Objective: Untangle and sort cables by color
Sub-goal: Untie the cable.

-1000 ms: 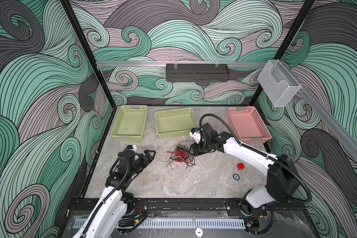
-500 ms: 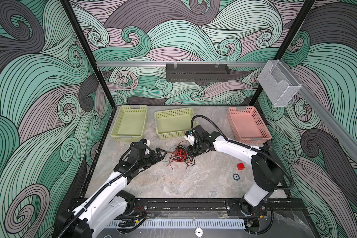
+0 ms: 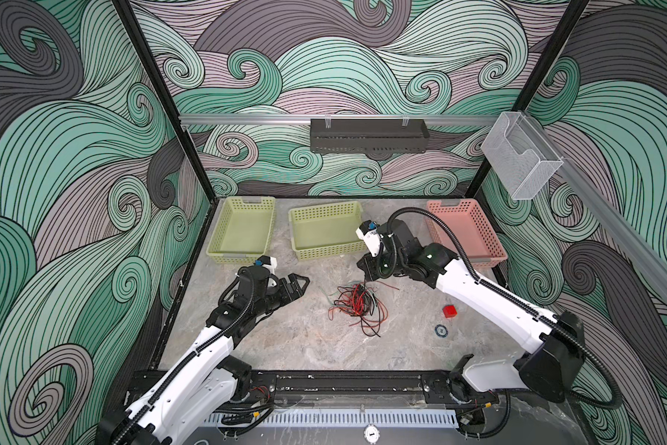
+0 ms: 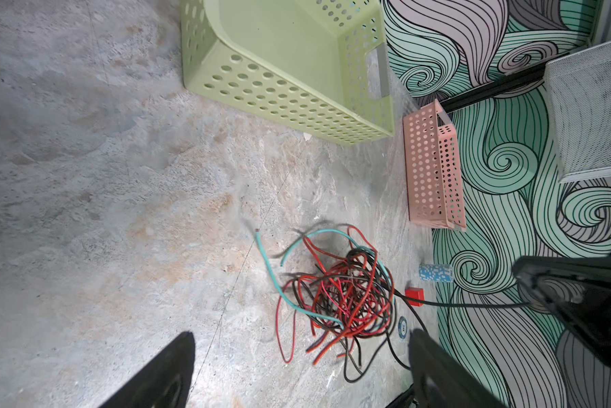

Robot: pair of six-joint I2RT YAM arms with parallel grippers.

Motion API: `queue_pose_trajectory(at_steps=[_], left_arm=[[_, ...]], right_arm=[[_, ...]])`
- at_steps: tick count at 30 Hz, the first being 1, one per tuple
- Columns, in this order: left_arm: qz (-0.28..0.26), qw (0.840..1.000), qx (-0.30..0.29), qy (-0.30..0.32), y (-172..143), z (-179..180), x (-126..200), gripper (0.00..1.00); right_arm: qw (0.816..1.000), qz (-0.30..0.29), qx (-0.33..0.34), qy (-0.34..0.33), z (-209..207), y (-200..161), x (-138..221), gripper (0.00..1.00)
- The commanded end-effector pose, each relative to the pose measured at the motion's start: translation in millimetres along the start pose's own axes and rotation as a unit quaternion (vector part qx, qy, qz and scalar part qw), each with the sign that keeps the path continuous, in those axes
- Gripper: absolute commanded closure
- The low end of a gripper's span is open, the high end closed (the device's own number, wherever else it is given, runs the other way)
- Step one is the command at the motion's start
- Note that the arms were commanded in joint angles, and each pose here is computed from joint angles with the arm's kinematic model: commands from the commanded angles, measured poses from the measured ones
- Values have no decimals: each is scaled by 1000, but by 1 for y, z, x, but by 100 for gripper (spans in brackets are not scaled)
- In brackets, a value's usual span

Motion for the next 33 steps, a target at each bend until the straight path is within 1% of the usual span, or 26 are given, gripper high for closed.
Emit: queue_pose_trajectory(at_steps=[1, 5, 8, 10, 13, 16, 18, 19, 21, 22, 23, 27, 28, 30, 33], left_arm=[[-2, 1000, -10, -2, 5, -8, 1, 8], [4, 1000, -12, -4, 6, -11, -1, 8], [6, 1000, -12, -3, 6, -11, -3, 8], [8, 1000, -12, -2, 6, -11, -3, 8], [8, 1000, -12, 3, 4, -8, -4, 8], [9, 1000, -12, 7, 3, -5, -3, 9], [9, 1000, -12, 8, 3, -4, -4, 9], [9, 1000, -11, 9, 3, -4, -4, 9], [9, 1000, -11, 8, 3, -4, -6, 9], [9, 1000, -10, 8, 3, -3, -7, 9], [11, 1000, -9, 9, 3, -3, -9, 9], [24, 1000, -5, 10, 1, -2, -16, 9], [26, 1000, -4, 11, 0, -1, -17, 9], [29, 999, -3, 13, -1, 0, -20, 9], [34, 999, -1, 14, -1, 1, -24, 9]], right_arm=[[998, -54, 12, -19, 6, 30, 36, 100], [995, -91, 29, -34, 9, 56, 65, 100], [994, -106, 26, -32, 14, 66, 70, 100], [994, -103, 24, -26, 21, 64, 63, 100], [997, -71, 34, 6, 43, 46, 40, 100], [998, -51, 46, 10, 55, 31, 29, 100], [998, -43, 47, 13, 54, 24, 27, 93], [998, -40, 46, 11, 53, 21, 26, 85], [998, -28, 47, 10, 51, 14, 22, 57], [999, -23, 47, 2, 48, 11, 22, 52], [999, -17, 48, -9, 44, 8, 21, 49], [998, -11, 41, -55, 18, -4, 24, 47], [997, -8, 31, -70, 7, -8, 24, 48], [995, 7, -4, -96, -21, -20, 19, 56], [989, 54, -73, -115, -62, -49, 0, 63]])
Point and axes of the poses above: each gripper's point midway between its finger pads, its own x axis back along the fingers, its own z axis along the line the jaws close on, y = z × x, the point moved 3 cm from there along x, back along the fingers, and after that the axes turned 3 degrees about x, right-handed, at the moved point
